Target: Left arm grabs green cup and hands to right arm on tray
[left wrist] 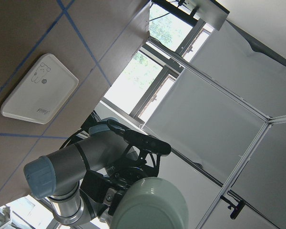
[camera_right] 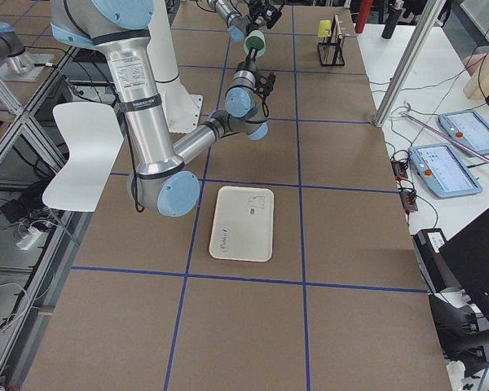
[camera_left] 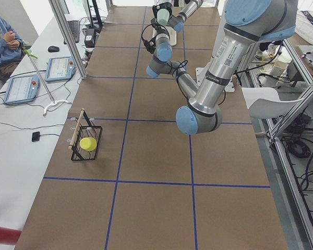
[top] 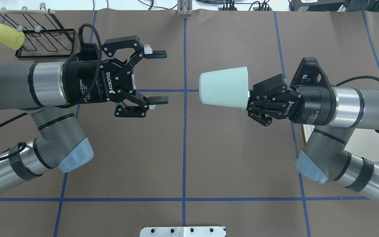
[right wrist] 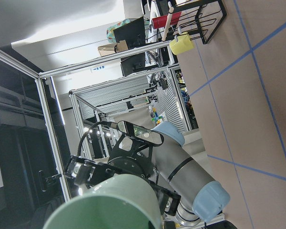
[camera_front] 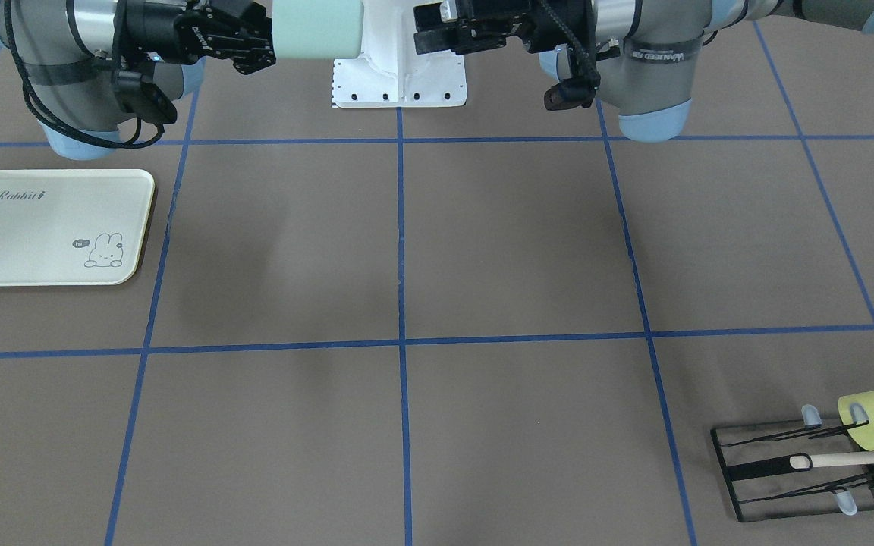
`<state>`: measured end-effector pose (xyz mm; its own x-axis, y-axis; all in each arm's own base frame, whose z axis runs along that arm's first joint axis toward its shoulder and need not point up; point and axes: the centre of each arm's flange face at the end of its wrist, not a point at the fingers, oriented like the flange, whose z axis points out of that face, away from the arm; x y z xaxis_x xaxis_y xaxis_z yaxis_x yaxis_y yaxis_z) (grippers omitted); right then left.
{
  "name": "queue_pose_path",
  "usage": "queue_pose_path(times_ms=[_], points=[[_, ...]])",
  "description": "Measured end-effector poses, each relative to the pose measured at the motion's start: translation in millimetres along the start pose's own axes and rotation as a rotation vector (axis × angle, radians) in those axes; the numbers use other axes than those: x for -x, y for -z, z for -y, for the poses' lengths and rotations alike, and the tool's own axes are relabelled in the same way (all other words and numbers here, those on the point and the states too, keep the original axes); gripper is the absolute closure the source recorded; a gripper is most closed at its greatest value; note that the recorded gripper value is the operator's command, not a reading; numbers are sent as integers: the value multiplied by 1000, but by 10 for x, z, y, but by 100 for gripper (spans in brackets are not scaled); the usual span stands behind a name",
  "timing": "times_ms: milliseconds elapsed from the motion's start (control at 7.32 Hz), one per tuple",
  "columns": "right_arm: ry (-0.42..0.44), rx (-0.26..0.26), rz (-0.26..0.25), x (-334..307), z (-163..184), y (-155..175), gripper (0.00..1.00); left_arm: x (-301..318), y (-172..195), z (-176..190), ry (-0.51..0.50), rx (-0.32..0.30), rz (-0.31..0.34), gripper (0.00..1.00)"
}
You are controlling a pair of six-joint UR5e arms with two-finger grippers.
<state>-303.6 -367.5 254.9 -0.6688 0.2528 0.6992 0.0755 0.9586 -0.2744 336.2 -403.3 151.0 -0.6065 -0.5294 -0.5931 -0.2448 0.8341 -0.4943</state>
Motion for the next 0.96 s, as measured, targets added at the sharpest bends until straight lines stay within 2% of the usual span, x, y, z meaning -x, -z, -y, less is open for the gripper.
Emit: queue_pose_path(times_ms=[137, 273, 410, 547, 683, 820, 957], points=[[10, -40, -6, 6, 124, 195, 100, -93, 198, 137, -24, -45, -5, 0], [33, -91, -49, -18, 351, 407, 100, -178, 413, 330, -61, -105, 6, 0], [78, -126, -136, -117, 649, 643, 100, -198, 576, 514, -116, -164, 59, 0], [143, -143, -251, -276, 978, 936, 100, -236, 692, 687, -184, -225, 177, 0], [200, -158, -374, -425, 1316, 1299, 100, -317, 804, 858, -246, -267, 333, 0], [244, -174, -504, -420, 1624, 1683, 100, -365, 896, 1006, -297, -282, 467, 0], [259, -180, -628, -199, 1878, 2017, 100, -356, 946, 1141, -317, -298, 553, 0]])
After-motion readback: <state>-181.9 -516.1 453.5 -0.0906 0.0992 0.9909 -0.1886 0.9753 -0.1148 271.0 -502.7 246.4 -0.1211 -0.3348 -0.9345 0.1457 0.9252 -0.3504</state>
